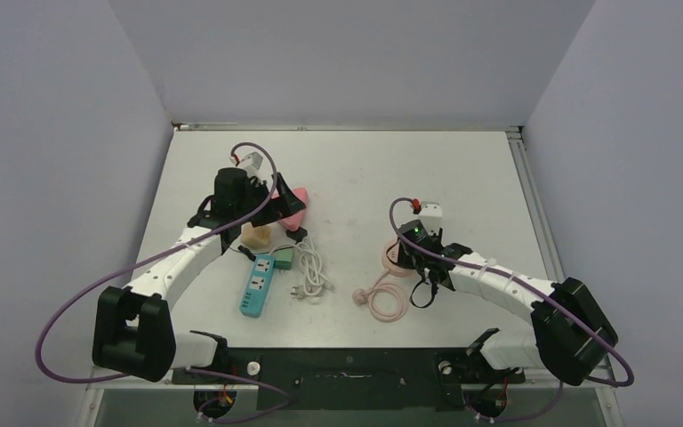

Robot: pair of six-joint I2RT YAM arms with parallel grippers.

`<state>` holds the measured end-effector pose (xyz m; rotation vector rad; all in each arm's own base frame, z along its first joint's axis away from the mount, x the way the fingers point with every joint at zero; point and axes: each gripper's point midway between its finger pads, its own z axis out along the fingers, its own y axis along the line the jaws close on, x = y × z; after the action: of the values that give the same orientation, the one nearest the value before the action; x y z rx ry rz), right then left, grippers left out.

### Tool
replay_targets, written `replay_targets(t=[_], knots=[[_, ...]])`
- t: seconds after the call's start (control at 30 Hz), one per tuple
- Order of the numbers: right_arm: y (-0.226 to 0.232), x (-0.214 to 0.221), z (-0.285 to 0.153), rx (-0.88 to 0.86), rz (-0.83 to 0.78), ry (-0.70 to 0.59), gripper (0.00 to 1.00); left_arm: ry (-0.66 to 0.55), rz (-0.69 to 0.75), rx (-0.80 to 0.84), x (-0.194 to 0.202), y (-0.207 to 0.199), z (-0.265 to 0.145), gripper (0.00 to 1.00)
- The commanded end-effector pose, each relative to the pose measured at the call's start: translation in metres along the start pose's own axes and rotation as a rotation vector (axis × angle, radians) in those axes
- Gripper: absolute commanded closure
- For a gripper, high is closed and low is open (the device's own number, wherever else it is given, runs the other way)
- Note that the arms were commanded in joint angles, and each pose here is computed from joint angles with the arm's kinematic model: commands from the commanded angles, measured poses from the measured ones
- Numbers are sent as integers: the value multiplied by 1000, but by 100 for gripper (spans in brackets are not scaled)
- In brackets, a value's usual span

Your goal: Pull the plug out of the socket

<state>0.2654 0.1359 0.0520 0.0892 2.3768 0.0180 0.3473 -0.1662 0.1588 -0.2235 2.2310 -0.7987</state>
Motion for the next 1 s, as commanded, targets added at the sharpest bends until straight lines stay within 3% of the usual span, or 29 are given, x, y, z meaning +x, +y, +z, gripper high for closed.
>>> replay_targets(t=[0.0, 0.33, 0.6, 0.97], knots=[[4, -23, -3, 45, -36, -65, 55, -28, 69, 47, -12, -24, -5, 14], [25, -26, -7, -14, -23, -77, 94, 93, 132, 139, 23, -53, 7, 14], [56, -36, -24, -221, 81, -126, 95, 251, 100, 240, 68, -72, 23, 14], [78, -42, -38, -370, 125, -170, 95, 475, -30, 363, 133, -89, 45, 15]])
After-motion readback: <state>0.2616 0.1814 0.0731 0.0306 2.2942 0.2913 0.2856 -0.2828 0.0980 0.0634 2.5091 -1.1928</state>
